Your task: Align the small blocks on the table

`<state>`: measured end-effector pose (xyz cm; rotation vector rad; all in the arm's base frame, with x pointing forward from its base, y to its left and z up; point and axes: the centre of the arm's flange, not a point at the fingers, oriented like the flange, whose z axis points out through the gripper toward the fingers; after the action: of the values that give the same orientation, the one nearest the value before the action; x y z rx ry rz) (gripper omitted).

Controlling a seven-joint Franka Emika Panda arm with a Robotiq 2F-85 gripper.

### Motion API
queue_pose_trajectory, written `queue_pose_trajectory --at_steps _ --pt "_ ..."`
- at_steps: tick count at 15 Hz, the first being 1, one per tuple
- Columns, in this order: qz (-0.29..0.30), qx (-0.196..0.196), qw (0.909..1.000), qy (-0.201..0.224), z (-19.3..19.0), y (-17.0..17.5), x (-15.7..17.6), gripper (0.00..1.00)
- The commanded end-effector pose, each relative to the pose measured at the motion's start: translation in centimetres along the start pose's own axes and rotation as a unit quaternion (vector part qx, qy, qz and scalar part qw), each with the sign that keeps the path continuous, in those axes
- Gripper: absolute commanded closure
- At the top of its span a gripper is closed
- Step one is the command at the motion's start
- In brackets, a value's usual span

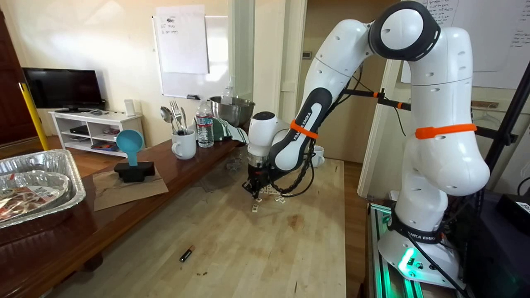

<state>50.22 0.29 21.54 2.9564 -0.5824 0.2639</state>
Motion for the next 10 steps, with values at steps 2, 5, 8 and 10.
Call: queue_pose_trajectory --at_steps 2,5,8,10 --pt "-0.022 -0.018 0.9996 0.008 -0.75 0.02 -0.63 1.0" --pt "-0.044 -0.02 0.9988 0.01 -0.68 0.13 -0.61 1.0" --pt "-0.071 -0.019 0.9973 0.004 -0.46 -0.24 -0.87 1.0" --pt "-0.081 -0.017 0.9966 0.003 -0.43 -0.39 -0.95 1.0"
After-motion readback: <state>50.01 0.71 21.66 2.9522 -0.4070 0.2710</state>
